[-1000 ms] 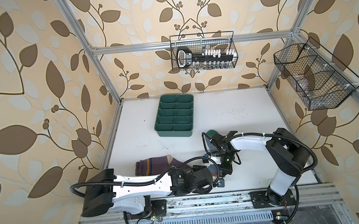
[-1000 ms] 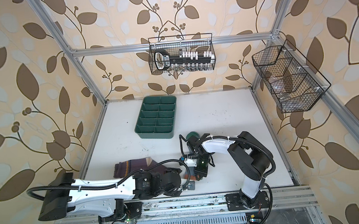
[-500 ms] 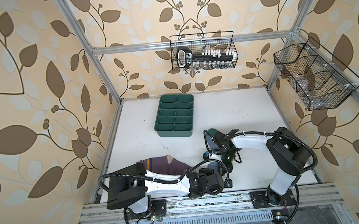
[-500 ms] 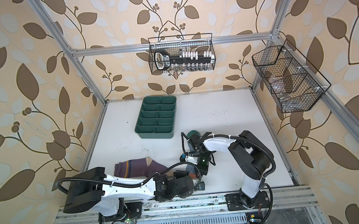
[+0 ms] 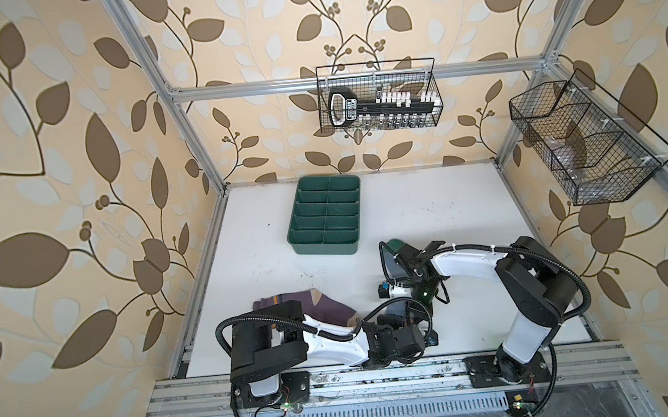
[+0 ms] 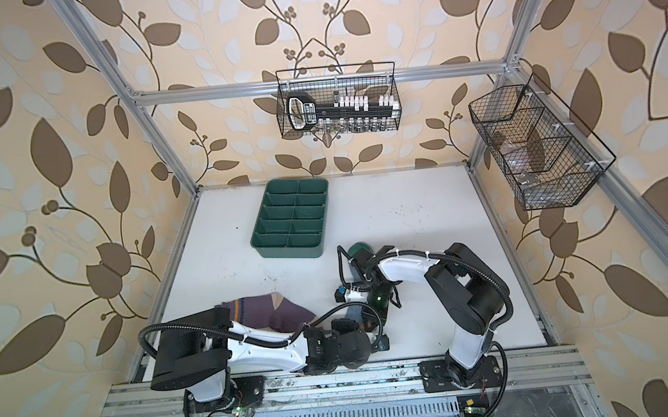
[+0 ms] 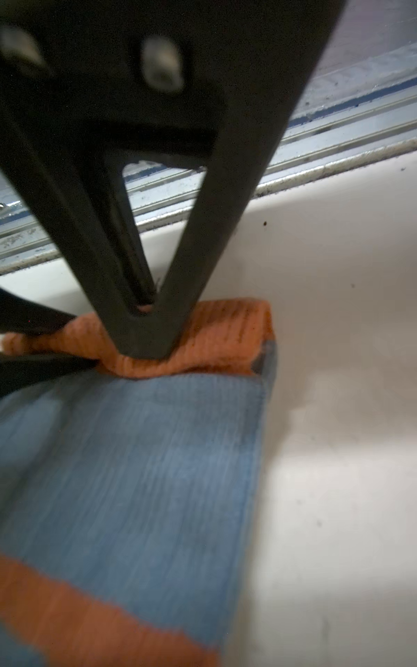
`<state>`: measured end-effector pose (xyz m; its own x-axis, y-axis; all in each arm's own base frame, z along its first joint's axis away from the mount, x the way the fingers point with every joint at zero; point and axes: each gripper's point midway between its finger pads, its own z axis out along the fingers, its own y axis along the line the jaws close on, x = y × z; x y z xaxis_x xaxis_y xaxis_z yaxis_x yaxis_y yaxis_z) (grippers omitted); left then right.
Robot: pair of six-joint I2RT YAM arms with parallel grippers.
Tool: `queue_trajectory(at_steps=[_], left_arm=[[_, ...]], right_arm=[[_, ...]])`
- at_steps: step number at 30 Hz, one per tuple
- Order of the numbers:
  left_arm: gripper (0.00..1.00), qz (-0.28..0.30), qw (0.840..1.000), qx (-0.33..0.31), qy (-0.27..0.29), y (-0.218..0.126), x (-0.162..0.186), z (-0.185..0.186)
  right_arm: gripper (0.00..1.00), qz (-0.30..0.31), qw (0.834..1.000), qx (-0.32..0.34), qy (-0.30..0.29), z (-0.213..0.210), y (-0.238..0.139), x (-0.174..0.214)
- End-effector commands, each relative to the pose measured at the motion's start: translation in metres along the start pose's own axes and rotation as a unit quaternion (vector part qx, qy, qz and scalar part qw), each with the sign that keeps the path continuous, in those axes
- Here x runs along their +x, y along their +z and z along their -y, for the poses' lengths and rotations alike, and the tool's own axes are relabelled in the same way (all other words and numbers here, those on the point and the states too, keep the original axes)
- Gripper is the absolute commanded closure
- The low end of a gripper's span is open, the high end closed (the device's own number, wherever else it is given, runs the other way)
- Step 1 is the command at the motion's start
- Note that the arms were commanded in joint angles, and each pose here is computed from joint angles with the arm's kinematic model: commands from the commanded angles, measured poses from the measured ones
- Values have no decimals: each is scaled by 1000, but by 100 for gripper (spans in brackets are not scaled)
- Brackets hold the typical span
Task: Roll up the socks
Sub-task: 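Grasp the rolled cuff with the left gripper while the right gripper releases and withdraws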
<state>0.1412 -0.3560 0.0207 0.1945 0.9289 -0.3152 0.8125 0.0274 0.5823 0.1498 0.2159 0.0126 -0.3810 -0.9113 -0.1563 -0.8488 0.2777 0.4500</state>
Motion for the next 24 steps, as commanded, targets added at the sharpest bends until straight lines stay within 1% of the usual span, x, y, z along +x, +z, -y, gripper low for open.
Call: queue_trajectory(at_steps=[1,3,5,6,7,9,10,11,13,14,15,16,17,18,19,20,21,22,24], left_arm=[[100,-27,999,25,1,9,9,12],[100,-45,999,25,0,12,12,13],[100,-64,997,42,2,14,16,18],[100,-73,996,59,2,11,17,21],[100,-78,994,76,0,8,15,23],[100,-78,992,97,-12,0,13,23],[100,-73,991,112,-17,-4,11,24],[100,-69,989,127,-20,-8,10,25],[100,-65,985,156,-25,-16,6,27],[100,-64,983,172,-29,-19,3,28],[100,-65,980,184,-36,-22,0,27],[100,-63,977,200,-44,-25,-3,26],[100,-64,974,212,-51,-26,-5,25],[100,-64,971,220,-60,-28,-8,23],[100,-62,969,228,-69,-29,-11,21],[100,-61,967,235,-75,-31,-13,20],[100,-60,966,238,-83,-31,-16,17],[100,-62,964,242,-89,-31,-18,14],[100,-74,962,246,-95,-28,-20,10]], right_arm=[[100,-7,999,48,-8,22,3,2],[100,-3,999,50,-9,22,1,0],[100,5,998,59,-11,23,-3,-2],[95,10,998,68,-14,23,-7,-4],[81,14,997,80,-15,25,-11,-4],[70,26,993,114,-22,30,-22,-5],[59,37,991,130,-25,32,-29,-6],[57,49,988,145,-28,35,-37,-8],[57,91,978,188,-25,44,-61,-14],[57,116,971,207,-17,49,-75,-17],[57,150,961,234,-2,57,-94,-20],[56,193,941,277,26,71,-122,-21],[56,216,926,306,50,81,-141,-19],[56,253,896,354,88,96,-173,-13],[55,292,858,398,141,111,-209,-1],[55,317,832,420,177,118,-231,9],[55,354,794,440,225,125,-261,24],[55,398,751,451,273,128,-291,41],[56,471,684,450,329,124,-330,67]])
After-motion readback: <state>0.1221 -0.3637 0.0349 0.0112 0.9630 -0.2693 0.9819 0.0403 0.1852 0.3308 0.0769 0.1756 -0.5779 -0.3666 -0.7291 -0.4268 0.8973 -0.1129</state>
